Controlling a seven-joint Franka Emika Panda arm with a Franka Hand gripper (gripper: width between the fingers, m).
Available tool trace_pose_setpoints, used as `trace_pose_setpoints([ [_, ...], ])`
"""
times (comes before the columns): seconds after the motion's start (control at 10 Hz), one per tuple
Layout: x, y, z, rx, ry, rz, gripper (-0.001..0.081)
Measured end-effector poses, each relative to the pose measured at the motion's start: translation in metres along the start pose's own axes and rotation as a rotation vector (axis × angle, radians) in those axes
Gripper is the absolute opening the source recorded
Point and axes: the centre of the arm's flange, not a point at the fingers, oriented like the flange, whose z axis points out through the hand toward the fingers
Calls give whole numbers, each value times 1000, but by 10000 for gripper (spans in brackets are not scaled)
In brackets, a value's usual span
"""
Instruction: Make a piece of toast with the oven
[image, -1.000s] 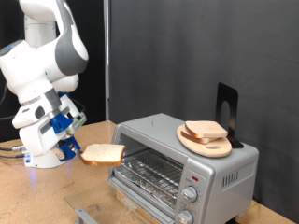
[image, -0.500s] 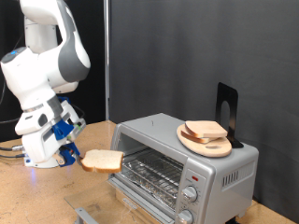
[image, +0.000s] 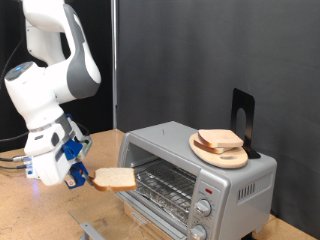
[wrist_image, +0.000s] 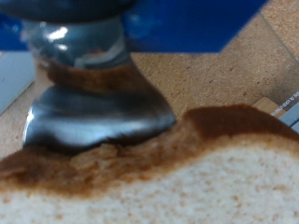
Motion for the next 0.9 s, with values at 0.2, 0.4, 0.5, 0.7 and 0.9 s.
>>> trace_pose_setpoints([
  [0.2, 12, -3, 6, -4, -13, -40, 391],
  [0.4, 23, -5, 17, -11, -30, -64, 391],
  [0.5, 28, -7, 22, -15, -33, -71, 391],
  [0.7, 37, -14, 30, -9, -40, -91, 391],
  [0.9, 36, -13, 30, -11, -46, -96, 391],
])
